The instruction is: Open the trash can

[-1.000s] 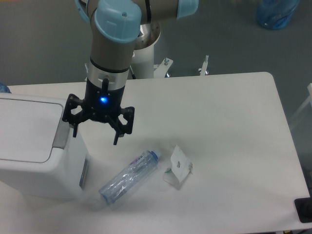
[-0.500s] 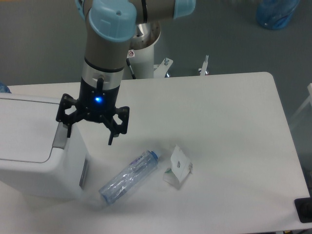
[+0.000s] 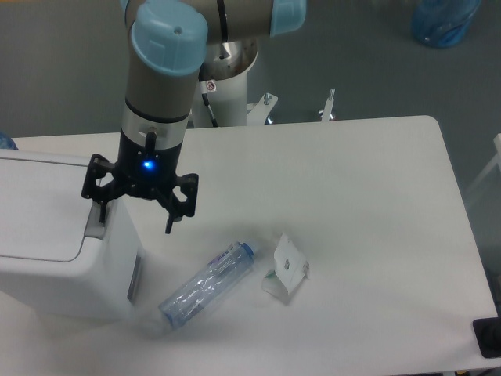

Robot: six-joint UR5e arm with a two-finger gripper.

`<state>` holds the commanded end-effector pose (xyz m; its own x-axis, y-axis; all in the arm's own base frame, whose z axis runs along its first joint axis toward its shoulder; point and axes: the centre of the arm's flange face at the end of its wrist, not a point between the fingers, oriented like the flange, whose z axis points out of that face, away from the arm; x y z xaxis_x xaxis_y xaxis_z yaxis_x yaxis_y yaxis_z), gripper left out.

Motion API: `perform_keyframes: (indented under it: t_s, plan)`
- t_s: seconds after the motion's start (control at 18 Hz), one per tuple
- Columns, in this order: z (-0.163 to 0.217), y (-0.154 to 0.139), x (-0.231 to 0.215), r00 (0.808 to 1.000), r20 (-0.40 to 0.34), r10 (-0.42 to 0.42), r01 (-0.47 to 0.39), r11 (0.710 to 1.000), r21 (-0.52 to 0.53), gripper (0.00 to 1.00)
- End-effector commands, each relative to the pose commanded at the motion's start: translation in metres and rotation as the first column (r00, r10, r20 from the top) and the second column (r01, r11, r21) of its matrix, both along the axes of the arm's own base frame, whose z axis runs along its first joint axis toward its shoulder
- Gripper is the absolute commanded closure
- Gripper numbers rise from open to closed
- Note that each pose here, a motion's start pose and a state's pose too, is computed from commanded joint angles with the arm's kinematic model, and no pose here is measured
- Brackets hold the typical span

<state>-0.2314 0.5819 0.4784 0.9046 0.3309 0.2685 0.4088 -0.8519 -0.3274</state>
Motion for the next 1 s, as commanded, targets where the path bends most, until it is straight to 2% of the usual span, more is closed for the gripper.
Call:
perform_keyframes:
  t_s: [0.33, 0.67, 0.89, 1.0]
  plan:
    - [-0.001, 0.002, -0.002, 1.000, 0.000, 0.000, 0.000, 1.000, 0.000, 0.00]
    - [0.017, -0.001, -0.010, 0.999, -0.027, 0.017, -0.016, 0.999, 0.029, 0.00]
    - [0.018, -0.018, -0.054, 0.992, -0.100, 0.075, -0.074, 0.997, 0.022, 0.00]
    - [0.011, -0.026, -0.084, 0.983, -0.161, 0.084, -0.081, 0.996, 0.022, 0.00]
